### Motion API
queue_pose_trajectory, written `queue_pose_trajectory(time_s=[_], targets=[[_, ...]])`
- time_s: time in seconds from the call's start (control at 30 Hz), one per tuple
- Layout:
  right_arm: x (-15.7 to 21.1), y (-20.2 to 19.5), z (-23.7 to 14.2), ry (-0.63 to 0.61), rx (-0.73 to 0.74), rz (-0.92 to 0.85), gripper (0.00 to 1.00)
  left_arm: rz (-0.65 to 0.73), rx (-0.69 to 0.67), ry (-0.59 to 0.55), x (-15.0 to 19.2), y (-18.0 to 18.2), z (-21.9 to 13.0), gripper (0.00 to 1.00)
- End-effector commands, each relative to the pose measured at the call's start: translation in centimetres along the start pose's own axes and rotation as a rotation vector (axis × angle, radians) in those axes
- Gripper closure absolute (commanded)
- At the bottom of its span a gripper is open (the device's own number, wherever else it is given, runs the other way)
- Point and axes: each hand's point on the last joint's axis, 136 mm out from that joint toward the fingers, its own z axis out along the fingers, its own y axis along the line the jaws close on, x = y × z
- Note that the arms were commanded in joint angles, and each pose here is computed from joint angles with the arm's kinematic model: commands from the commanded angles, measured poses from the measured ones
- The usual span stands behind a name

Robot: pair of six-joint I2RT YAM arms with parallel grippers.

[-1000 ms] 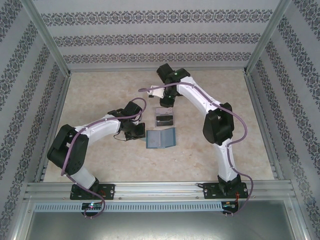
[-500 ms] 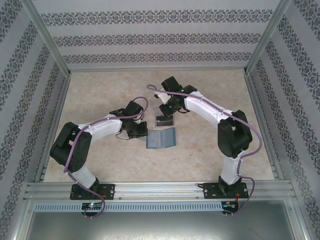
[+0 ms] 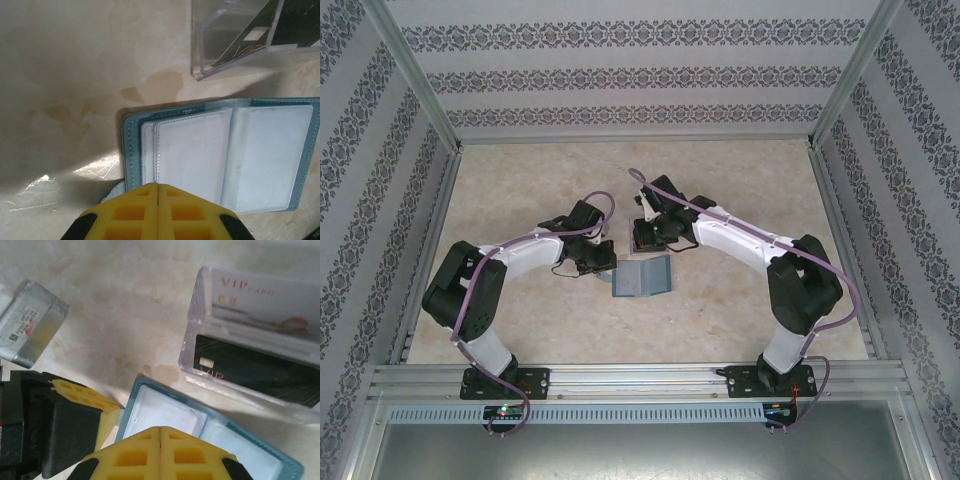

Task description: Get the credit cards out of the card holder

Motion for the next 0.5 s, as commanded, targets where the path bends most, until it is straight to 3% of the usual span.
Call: queue_pose_trajectory(time_s=[0.0, 0.23, 0.47], targets=[[0.8, 1.8, -0.5, -0.005, -0.101, 0.109, 0.99, 0.010, 0.021, 0.004, -0.1, 0.1, 0.4, 0.97], [3.1, 1.6, 0.8, 0.057, -0.115, 0.159, 0.87, -0.003, 0.033, 0.036, 0.4, 0.4, 1.2, 0.99], [4.6, 1.8, 2.8, 0.135, -0.132, 0.219, 0.84, -0.017, 0.008, 0.072, 0.9, 1.1, 2.0, 1.00]])
